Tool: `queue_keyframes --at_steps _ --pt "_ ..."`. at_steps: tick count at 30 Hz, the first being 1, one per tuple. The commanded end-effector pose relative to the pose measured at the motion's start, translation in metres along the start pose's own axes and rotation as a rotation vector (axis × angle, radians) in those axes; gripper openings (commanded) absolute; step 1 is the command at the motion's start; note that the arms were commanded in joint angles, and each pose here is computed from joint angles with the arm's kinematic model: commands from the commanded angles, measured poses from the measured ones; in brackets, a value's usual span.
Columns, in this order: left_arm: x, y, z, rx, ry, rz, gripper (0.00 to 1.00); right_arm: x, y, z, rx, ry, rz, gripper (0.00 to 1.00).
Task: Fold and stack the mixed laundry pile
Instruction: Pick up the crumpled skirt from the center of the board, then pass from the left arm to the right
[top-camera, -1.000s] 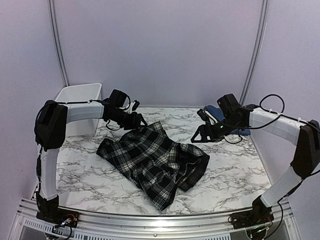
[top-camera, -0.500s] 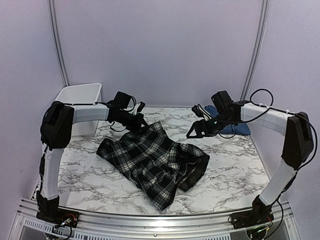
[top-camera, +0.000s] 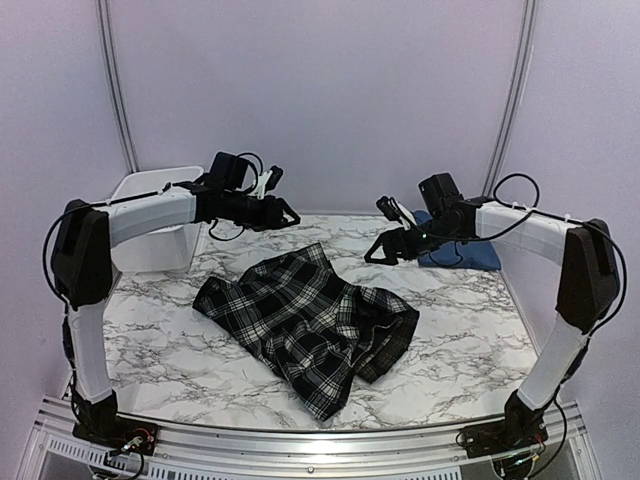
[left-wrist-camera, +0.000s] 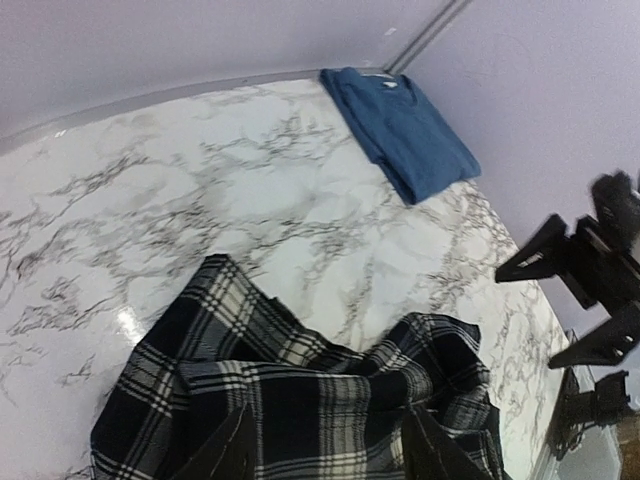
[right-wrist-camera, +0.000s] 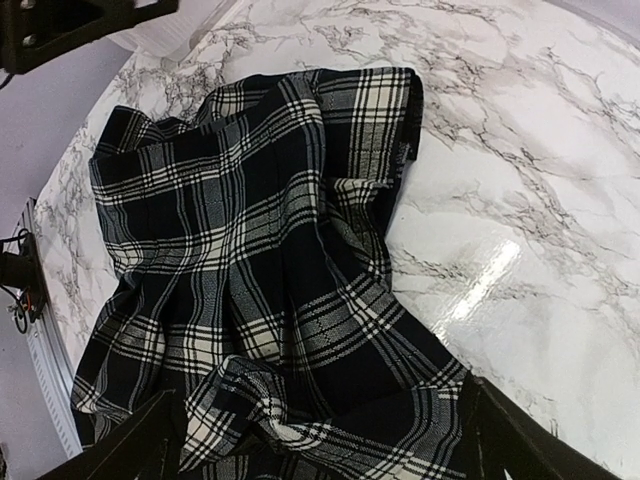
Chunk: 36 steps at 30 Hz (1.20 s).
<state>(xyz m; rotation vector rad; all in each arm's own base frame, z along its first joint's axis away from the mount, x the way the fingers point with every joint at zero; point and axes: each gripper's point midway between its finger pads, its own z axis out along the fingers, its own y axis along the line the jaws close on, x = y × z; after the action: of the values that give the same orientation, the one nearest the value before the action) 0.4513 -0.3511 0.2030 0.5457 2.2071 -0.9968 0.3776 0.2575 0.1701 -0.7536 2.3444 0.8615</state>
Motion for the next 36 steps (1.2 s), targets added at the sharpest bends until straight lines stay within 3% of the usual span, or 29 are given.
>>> queue_keyframes --at_steps 1,6,10,20,22,23,29,31,36 --pt "0.036 0.056 0.032 -0.083 0.103 -0.121 0.54 -0.014 0.006 -0.010 -0.006 -0.042 -0.027 0.90" --pt "0.054 0.085 0.053 -0.130 0.142 -0.177 0.63 -0.012 0.006 -0.014 0.005 -0.042 -0.014 0.90" --pt "0.074 0.088 0.069 -0.077 0.198 -0.201 0.59 -0.008 0.003 -0.012 0.016 -0.034 -0.001 0.90" --pt "0.058 0.023 0.048 0.138 0.166 -0.086 0.21 -0.003 -0.005 0.000 0.021 -0.008 0.010 0.90" --pt "0.053 0.009 0.040 0.170 0.155 -0.061 0.02 -0.005 -0.005 0.002 0.013 -0.009 0.005 0.90" --pt "0.049 0.001 0.035 0.186 0.146 -0.049 0.00 -0.007 -0.005 0.003 0.010 -0.013 0.002 0.90" --pt "0.028 -0.062 -0.001 0.266 0.079 0.100 0.00 -0.020 0.016 0.019 -0.036 -0.027 -0.092 0.93" --pt "0.023 -0.083 -0.014 0.289 0.059 0.138 0.00 -0.024 0.030 0.029 -0.048 -0.029 -0.160 0.98" --pt "0.022 -0.121 -0.035 0.344 0.040 0.190 0.00 -0.041 0.080 0.042 -0.109 -0.062 -0.332 0.99"
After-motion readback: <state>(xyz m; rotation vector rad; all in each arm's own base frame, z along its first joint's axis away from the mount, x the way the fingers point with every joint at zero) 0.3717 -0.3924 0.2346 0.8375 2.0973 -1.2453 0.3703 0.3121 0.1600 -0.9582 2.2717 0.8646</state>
